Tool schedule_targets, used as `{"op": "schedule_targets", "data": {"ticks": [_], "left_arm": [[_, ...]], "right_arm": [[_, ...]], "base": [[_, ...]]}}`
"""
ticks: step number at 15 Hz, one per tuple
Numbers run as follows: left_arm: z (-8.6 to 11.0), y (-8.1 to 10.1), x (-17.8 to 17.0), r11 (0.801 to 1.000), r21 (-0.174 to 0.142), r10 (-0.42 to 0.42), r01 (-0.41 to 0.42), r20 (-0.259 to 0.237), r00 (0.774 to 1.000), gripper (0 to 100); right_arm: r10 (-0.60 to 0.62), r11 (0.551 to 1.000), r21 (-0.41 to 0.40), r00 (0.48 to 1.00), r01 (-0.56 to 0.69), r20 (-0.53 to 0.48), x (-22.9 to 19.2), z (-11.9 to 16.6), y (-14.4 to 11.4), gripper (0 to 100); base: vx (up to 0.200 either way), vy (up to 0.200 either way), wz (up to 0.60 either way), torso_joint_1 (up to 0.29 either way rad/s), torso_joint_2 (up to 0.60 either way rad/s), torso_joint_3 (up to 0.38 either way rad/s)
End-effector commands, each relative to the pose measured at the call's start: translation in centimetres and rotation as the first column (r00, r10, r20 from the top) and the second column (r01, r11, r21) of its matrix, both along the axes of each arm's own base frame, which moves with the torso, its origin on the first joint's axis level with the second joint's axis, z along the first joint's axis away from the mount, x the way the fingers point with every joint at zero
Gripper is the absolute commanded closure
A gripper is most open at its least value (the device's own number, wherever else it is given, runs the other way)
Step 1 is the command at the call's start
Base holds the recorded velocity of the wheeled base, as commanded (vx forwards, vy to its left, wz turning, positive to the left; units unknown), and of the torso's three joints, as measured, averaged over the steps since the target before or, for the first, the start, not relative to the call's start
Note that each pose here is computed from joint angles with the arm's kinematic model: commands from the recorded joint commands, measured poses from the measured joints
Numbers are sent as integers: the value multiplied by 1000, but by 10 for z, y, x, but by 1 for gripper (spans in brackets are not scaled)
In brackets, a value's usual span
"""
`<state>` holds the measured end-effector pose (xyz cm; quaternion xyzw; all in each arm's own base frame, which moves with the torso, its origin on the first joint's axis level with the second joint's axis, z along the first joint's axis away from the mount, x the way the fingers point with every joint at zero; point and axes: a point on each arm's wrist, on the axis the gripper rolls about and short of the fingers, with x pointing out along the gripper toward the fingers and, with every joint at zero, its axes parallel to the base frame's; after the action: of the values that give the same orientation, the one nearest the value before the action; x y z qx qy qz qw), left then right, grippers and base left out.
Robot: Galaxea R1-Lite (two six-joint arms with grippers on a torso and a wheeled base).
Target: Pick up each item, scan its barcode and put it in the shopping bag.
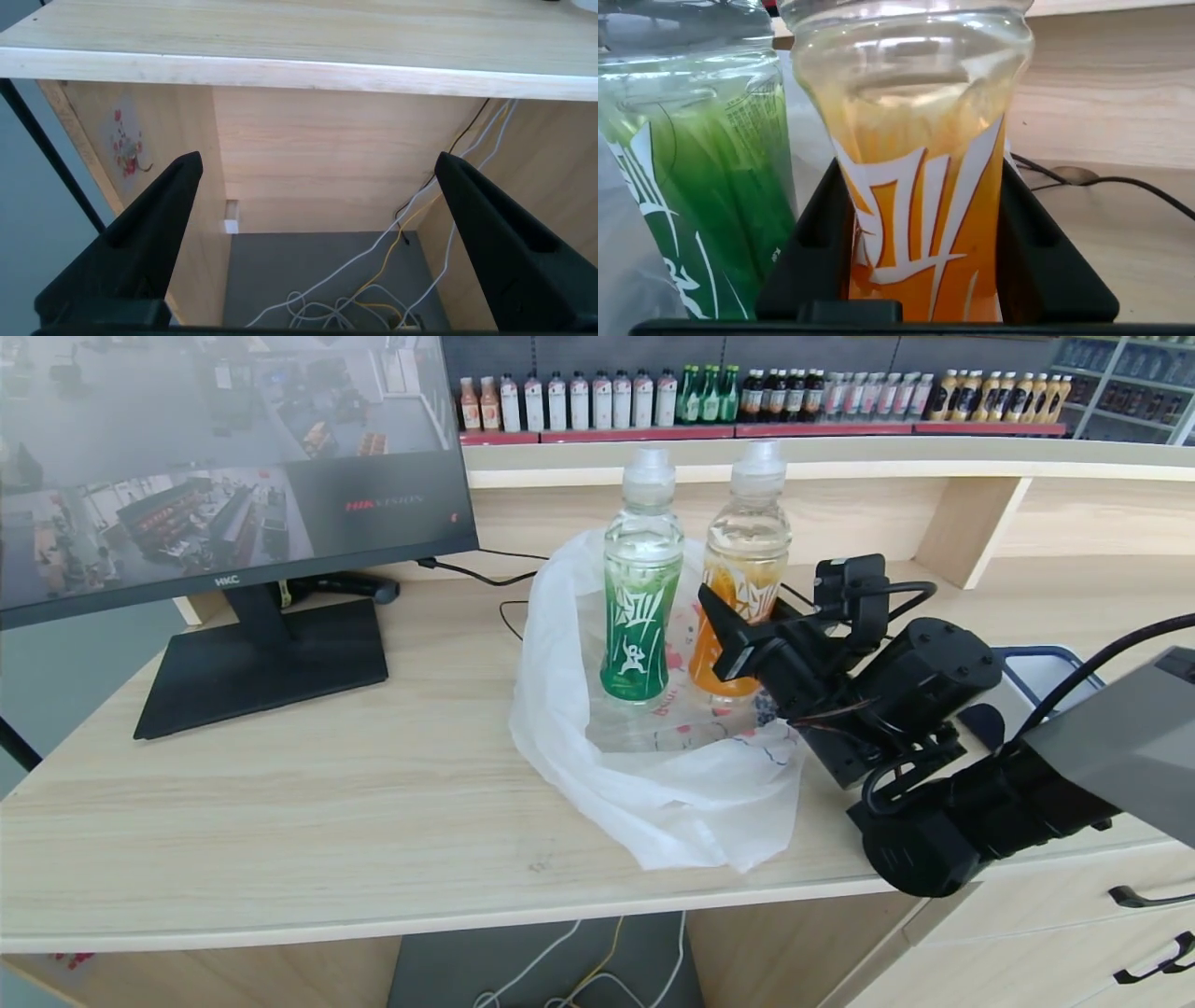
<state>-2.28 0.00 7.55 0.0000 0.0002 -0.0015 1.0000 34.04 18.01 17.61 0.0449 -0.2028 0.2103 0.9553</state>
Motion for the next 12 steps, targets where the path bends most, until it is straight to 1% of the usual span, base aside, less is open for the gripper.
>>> {"op": "schedule_targets", "data": {"ticks": [1, 5, 12], "left_arm": [[0, 0, 0, 1000, 0, 0, 0, 0, 1000, 0], [0, 0, 0, 1000, 2, 0, 0, 0, 1000, 0], [0, 0, 0, 1000, 0, 0, 0, 0, 1000, 0]], "right_arm": [[0, 1000, -8, 1000, -1, -15, -2, -3, 0, 100], [14, 1000, -15, 999, -15, -31, -12, -4, 1, 100], [3, 999, -43, 997, -7, -82, -17, -21, -1, 100]], "base": [[0, 0, 0, 0, 0, 0], [0, 0, 0, 0, 0, 0], [0, 0, 0, 0, 0, 0]]}}
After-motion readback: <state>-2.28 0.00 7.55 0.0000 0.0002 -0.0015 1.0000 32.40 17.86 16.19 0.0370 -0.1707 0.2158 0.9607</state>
